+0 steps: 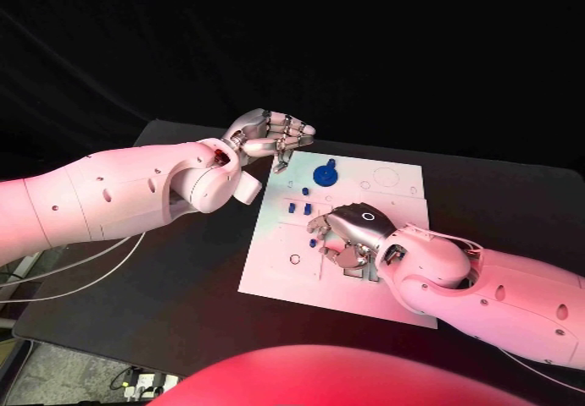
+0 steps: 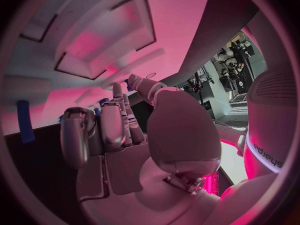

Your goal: Assemble the parts on the task board

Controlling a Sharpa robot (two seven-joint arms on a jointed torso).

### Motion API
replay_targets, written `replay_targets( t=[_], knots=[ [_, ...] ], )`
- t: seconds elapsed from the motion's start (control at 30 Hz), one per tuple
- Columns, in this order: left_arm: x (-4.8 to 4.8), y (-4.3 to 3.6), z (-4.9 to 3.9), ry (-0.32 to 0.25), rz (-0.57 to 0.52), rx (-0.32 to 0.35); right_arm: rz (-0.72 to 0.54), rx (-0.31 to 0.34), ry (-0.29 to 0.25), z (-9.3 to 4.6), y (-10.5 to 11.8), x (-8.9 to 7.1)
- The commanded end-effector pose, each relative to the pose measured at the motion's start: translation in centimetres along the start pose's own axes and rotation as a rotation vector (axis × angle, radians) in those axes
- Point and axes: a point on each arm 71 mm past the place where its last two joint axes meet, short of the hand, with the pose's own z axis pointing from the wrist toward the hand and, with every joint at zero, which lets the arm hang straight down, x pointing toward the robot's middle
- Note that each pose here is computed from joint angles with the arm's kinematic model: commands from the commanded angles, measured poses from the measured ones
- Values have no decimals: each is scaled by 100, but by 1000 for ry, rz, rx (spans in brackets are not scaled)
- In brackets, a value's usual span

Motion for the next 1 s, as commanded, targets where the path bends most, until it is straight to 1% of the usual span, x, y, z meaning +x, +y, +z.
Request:
replay_targets(
  t=[0.03,0.23,0.43,0.57,0.63,0.7,0.83,1.0],
  knots=[
    [17,-10,2,17,-11,4,-9,18,-41,-82,-41,-67],
    [12,-9,-4,19,-12,3,-14,49,-86,-286,-164,-275],
    [6,-9,-11,21,-13,3,-9,124,-134,-537,-437,-574],
    [7,-9,-12,24,-14,3,-14,172,-140,-646,-611,-698],
    [8,-8,-11,26,-14,4,-19,197,-129,-684,-702,-728],
    [12,-8,-10,28,-15,4,-26,225,-107,-710,-806,-740],
    [15,-8,-8,30,-16,4,-33,245,-78,-702,-895,-728],
    [11,-6,-9,29,-15,4,-32,245,-49,-648,-926,-676]
  ],
)
